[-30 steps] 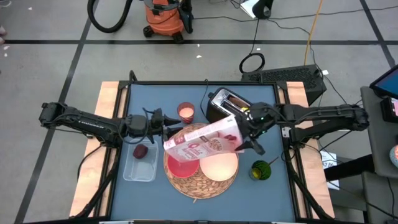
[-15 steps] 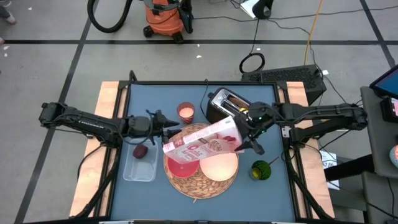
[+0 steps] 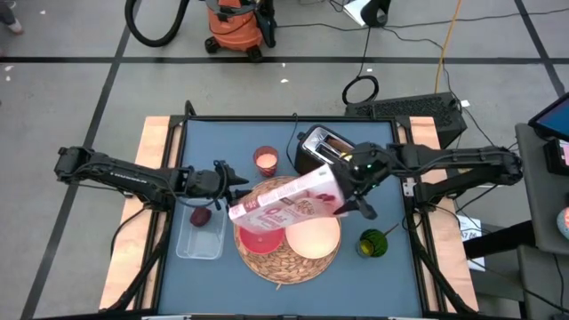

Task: Arrange a breakfast setting
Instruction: Pour the cereal from the cereal box into the orange bowl

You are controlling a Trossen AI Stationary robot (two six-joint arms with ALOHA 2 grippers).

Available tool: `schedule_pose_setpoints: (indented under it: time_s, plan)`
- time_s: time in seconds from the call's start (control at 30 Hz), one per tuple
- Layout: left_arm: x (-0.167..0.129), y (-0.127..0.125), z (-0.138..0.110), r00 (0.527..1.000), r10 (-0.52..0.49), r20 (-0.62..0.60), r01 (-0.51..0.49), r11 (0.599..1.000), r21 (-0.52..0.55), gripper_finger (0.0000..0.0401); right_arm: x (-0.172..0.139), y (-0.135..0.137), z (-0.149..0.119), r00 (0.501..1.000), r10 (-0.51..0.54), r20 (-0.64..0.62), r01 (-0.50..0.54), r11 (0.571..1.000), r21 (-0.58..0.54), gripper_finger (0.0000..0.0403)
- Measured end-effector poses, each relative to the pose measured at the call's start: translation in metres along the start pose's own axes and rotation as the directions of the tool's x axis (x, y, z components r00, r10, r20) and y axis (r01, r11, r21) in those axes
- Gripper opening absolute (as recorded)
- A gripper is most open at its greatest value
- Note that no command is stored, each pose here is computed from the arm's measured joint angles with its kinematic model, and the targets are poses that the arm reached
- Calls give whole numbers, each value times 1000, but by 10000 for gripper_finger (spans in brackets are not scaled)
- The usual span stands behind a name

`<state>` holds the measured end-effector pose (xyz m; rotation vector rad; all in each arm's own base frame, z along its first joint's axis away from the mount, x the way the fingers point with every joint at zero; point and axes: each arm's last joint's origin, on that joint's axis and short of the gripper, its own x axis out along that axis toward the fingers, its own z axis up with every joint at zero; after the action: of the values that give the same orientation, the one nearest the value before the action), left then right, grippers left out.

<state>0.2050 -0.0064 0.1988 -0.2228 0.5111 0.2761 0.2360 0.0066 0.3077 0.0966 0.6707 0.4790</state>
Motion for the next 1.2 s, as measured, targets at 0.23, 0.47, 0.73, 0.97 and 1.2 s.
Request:
schedule_pose_setpoints:
  time_s: [0.23, 0.47, 0.73, 0.97, 1.2]
  plan:
    - [0, 0, 0, 1000, 0, 4, 0, 1000, 2, 182, 6, -5, 12, 998, 6, -59, -6, 1000, -4, 192]
    - [0, 0, 0, 1000, 1, 0, -1, 1000, 4, 182, 12, -8, 13, 991, 14, -134, -12, 1000, 19, 192]
    - [0, 0, 0, 1000, 2, -1, -2, 1000, 3, 182, 9, -7, 17, 995, -19, -98, 17, 1000, -17, 192]
    - [0, 0, 0, 1000, 2, -1, -2, 1000, -1, 182, 5, -6, 14, 992, -38, -120, 39, 999, 6, 192]
    - [0, 0, 0, 1000, 2, 0, -2, 1000, 0, 182, 1, -4, 20, 993, -39, -111, 38, 999, -4, 192]
